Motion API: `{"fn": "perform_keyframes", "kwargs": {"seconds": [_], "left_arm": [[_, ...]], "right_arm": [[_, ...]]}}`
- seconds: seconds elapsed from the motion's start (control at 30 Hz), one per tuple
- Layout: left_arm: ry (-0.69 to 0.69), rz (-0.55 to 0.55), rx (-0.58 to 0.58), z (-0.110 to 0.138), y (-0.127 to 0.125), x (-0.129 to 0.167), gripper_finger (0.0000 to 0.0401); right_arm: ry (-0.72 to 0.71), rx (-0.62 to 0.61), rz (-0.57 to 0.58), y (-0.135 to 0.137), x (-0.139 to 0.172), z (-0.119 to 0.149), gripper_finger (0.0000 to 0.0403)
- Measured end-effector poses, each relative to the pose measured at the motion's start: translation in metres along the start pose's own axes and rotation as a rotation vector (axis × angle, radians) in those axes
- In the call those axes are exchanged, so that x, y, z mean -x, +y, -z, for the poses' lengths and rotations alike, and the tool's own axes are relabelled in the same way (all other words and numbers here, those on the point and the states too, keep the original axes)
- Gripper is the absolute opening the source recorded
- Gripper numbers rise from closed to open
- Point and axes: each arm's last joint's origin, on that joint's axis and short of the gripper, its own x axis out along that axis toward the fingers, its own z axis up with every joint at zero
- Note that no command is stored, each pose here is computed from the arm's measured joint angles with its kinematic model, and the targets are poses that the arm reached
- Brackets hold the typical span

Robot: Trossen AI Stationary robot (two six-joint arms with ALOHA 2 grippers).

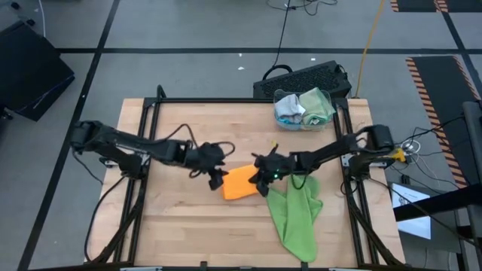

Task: Fold microfiber towels
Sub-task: Fold the yellow microfiber towel, then put the yellow microfiber towel into the transparent bin

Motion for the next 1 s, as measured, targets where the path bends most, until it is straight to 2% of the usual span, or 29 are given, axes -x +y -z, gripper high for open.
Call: {"fn": "perform_keyframes", "kwargs": {"seconds": [0.23, 0.43, 0.6, 0.73, 0.87, 1.0], "left_arm": [[0.019, 0.147, -0.091, -0.013, 0.018, -0.040, 0.0235], [0.148, 0.152, -0.105, 0.004, 0.030, -0.087, 0.0281], [0.207, 0.122, -0.094, 0.018, 0.035, -0.113, 0.0282], [0.206, 0.146, -0.073, 0.017, 0.033, -0.112, 0.0275], [0.160, 0.175, -0.003, 0.005, 0.028, -0.090, 0.0274], [0.131, 0.073, 0.021, 0.002, 0.031, -0.078, 0.0283]], "right_arm": [[0.077, -0.043, 0.062, -0.016, -0.018, 0.017, 0.0000], [0.085, -0.017, 0.017, -0.013, -0.009, 0.009, 0.0000], [0.072, 0.033, 0.003, -0.001, 0.014, -0.003, 0.0000], [0.075, 0.068, 0.009, 0.006, 0.037, -0.011, 0.0000], [0.071, 0.096, 0.010, 0.012, 0.059, -0.018, 0.0000], [0.066, 0.121, 0.008, 0.016, 0.076, -0.022, 0.0000]]}}
